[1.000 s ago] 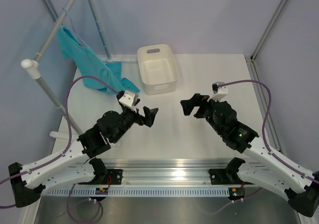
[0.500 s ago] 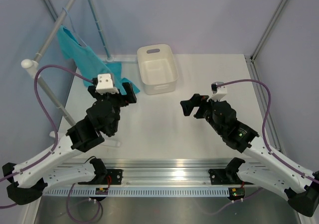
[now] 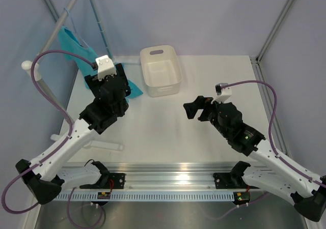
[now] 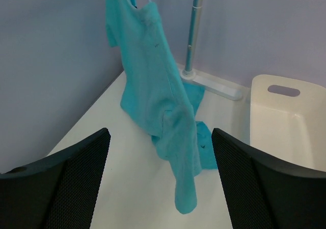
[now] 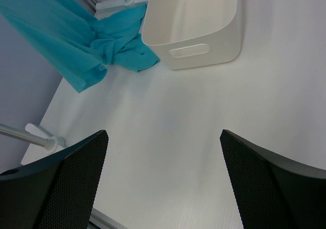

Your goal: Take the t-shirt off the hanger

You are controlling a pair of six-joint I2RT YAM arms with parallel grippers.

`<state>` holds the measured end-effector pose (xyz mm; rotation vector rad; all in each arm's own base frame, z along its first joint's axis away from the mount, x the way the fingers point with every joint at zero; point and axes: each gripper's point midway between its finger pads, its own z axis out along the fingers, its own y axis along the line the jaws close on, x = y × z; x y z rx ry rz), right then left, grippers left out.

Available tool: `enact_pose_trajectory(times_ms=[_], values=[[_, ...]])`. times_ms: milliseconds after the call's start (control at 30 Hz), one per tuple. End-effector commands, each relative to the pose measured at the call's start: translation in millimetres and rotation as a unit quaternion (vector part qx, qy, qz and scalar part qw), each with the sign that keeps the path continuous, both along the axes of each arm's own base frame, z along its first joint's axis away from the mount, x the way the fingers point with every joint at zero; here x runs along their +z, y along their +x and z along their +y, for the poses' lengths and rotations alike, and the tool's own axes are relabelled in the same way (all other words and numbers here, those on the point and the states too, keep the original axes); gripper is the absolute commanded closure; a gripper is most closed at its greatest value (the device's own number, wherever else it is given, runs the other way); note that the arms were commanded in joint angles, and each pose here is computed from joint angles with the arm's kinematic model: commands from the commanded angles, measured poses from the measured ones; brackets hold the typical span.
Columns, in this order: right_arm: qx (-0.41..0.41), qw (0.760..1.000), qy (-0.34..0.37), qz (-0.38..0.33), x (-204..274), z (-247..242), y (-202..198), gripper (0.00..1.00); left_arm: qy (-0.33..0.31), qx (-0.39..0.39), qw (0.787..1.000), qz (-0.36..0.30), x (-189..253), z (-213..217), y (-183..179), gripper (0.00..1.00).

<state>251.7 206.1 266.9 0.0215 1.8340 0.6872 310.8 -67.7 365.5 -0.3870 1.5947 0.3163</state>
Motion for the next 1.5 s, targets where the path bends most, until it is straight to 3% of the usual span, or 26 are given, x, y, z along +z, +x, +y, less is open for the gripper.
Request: enact_pose_trajectory(times_ms=[0, 500, 733, 1033, 1167, 1300, 1467], values=[[0.013, 1.000, 0.010, -0.021, 22.2, 3.9, -2.1, 0.00, -0.042, 0.026, 0.998, -0.026, 14.2, 8.1, 12.3, 0.17], [0.039, 0.999, -0.002, -0.012, 18.4, 15.1, -2.8, 0.01, -0.036, 0.066, 0.997, 0.009, -8.1, 46.9, 88.8, 0.33], [0.046, 0.999, -0.006, -0.003, 15.8, 18.6, -3.3, 0.00, -0.028, 0.096, 0.995, 0.016, -5.3, 75.9, 111.4, 0.30], [0.053, 0.998, -0.012, 0.002, 12.1, 22.5, -2.7, 0.00, -0.048, 0.051, 0.998, -0.001, 1.7, 64.3, 114.6, 0.23], [0.053, 0.998, -0.015, 0.004, 10.2, 22.7, -2.0, 0.01, -0.028, 0.078, 0.997, -0.006, 15.2, 72.6, 116.5, 0.30], [0.055, 0.998, -0.017, 0.006, 9.6, 23.2, -2.2, 0.01, -0.016, 0.076, 0.997, -0.009, 24.5, 71.0, 124.4, 0.44], [0.054, 0.998, -0.016, 0.004, 11.1, 22.9, -2.0, 0.01, -0.012, 0.081, 0.997, 0.002, 13.4, 69.0, 133.9, 0.43]])
